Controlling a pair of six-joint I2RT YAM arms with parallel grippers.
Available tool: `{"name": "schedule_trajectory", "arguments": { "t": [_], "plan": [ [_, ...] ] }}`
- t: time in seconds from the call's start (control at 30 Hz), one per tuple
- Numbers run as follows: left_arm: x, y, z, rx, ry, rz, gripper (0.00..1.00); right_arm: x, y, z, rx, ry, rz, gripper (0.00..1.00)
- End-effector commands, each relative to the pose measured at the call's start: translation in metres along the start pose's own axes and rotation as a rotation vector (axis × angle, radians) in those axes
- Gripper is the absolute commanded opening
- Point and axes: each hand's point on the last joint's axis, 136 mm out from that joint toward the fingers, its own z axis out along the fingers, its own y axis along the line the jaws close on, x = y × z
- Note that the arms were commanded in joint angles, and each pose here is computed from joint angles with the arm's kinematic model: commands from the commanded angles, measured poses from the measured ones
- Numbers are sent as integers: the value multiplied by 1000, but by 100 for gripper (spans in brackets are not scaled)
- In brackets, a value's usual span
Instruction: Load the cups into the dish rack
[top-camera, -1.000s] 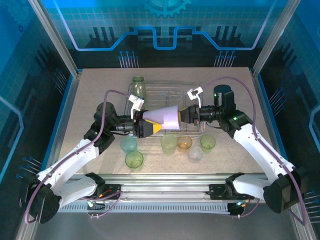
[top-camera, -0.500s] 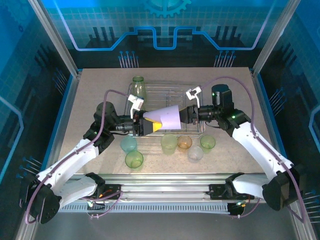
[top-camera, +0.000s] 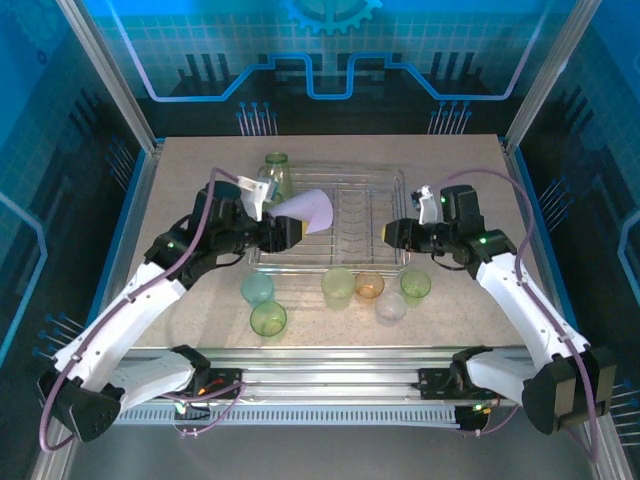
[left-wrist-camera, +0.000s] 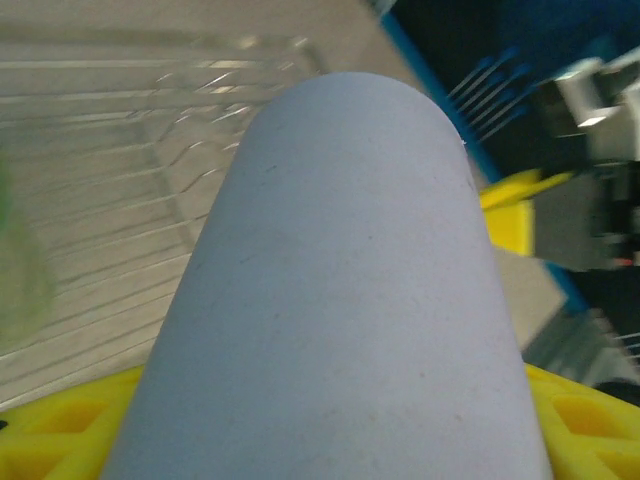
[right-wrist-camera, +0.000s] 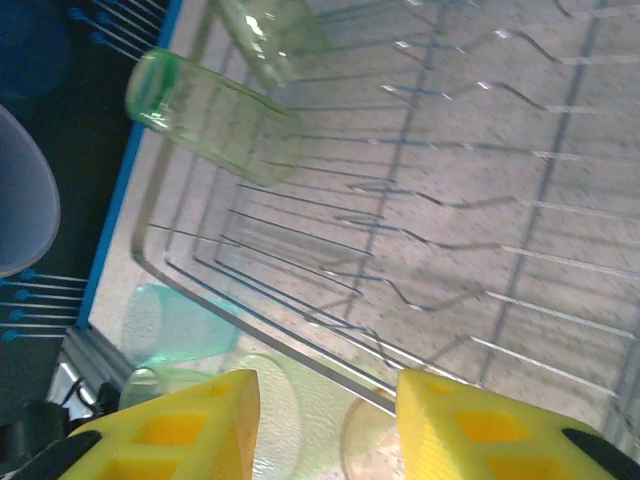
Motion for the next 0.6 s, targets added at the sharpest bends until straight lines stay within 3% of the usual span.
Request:
{"name": "schedule_trajectory", "arguments": {
  "t": [0.0,0.27,0.57],
  "plan": [
    [32,38,2,-237,173,63,40,-6,-7,-8,20,-59,43,40],
    [46,75,8,-502,316,20,40,2,-9,-14,33,-44,29,41],
    [48,89,18,-581,361,15,40,3,-11,-16,42,-50,34,40]
  ]
}}
